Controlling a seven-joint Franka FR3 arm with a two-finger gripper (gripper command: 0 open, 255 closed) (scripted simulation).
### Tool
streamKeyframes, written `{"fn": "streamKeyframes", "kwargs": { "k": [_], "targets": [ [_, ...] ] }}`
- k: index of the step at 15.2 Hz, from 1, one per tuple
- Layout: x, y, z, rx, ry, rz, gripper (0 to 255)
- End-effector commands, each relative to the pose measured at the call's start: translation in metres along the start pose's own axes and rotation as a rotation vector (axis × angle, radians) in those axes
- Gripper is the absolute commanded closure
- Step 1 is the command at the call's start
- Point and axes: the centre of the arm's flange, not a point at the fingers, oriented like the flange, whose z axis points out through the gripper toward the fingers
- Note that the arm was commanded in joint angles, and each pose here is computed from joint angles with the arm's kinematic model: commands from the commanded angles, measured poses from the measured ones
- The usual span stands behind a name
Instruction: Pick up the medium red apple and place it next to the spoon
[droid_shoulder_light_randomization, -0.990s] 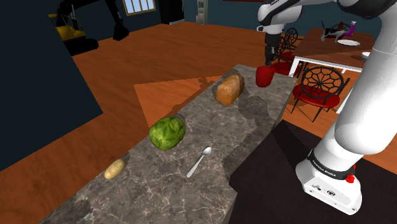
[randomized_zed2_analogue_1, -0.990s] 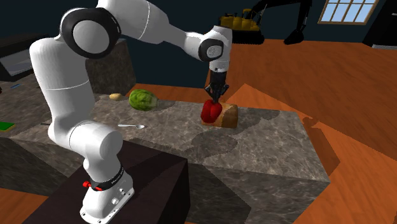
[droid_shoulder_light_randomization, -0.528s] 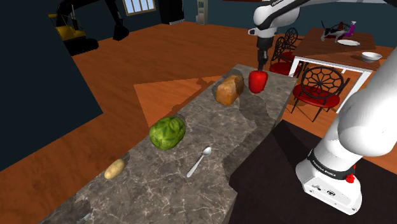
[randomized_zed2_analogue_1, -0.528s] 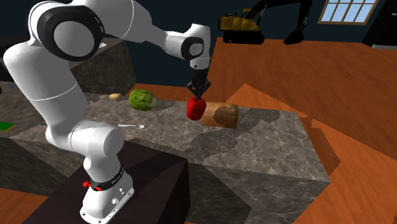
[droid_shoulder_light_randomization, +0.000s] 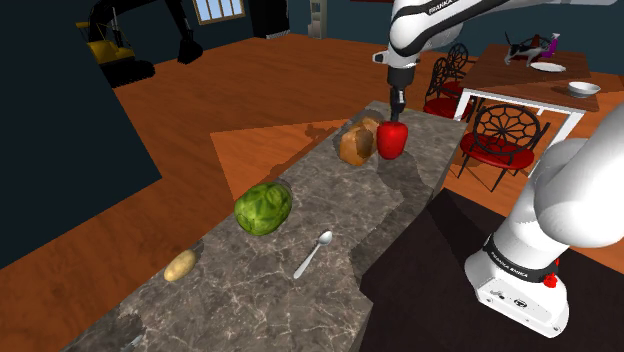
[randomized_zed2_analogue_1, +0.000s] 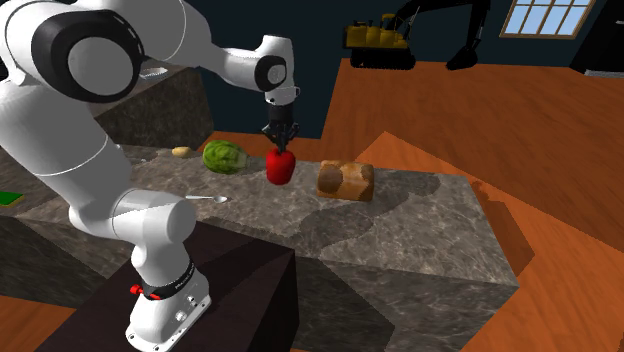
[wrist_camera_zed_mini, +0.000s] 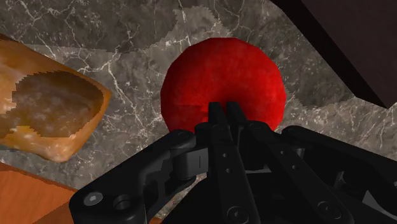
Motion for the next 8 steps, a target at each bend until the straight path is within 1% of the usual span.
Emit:
{"fn": "streamKeyframes", "kwargs": {
  "k": [1, 8],
  "targets": [
    [0.014, -0.021, 0.002, 0.000, 0.000, 0.002, 255],
    [0.070, -0.094, 0.003, 0.000, 0.000, 0.002, 255]
  ]
}}
